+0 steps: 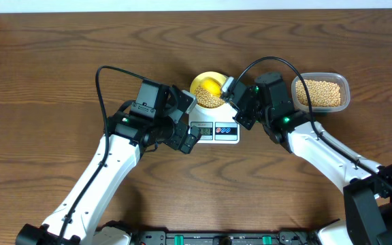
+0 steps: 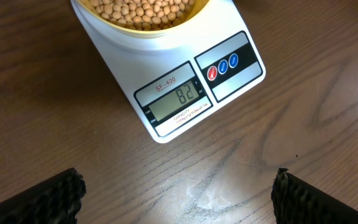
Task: Scoop item into bowl and weigh 50g on scale
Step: 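Tip the scoop over the yellow bowl to pour soybeans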
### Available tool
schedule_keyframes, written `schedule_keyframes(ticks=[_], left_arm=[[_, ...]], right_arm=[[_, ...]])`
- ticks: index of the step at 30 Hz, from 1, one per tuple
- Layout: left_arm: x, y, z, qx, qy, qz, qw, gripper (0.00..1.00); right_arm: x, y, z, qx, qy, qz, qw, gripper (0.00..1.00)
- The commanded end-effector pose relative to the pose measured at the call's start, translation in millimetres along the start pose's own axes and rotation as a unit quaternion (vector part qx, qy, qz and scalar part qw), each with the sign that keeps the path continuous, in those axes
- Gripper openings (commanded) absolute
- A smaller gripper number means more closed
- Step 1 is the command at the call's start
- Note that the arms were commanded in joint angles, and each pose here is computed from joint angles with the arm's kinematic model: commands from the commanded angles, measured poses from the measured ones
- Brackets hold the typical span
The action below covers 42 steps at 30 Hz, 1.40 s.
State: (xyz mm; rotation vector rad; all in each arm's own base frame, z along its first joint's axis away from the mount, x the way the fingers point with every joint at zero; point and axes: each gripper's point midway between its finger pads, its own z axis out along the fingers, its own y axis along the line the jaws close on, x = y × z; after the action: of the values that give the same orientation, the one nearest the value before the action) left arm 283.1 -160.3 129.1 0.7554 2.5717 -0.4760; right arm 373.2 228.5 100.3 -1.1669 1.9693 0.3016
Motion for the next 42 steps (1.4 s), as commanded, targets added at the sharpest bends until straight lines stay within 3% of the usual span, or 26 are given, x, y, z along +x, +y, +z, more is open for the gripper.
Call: schedule_keyframes(ticks=[1, 16, 42], left_arm=[[3.1, 1.1, 2.5, -0.002, 0.005, 0.006, 1.000, 0.98], [3.1, 1.1, 2.5, -0.002, 0.005, 0.006, 1.000, 0.98], [3.2, 1.1, 2.5, -0.002, 0.005, 0.006, 1.000, 0.98]], right_arm=[[0.6, 3.9, 2.5, -0.009, 0.002, -0.003, 1.000, 0.01], [-2.4, 17.3, 1.6, -0.047, -0.009, 0.005, 0.999, 0.01], [-17.2, 13.1, 0.9, -0.051, -0.033, 0.196, 0.979, 0.01]])
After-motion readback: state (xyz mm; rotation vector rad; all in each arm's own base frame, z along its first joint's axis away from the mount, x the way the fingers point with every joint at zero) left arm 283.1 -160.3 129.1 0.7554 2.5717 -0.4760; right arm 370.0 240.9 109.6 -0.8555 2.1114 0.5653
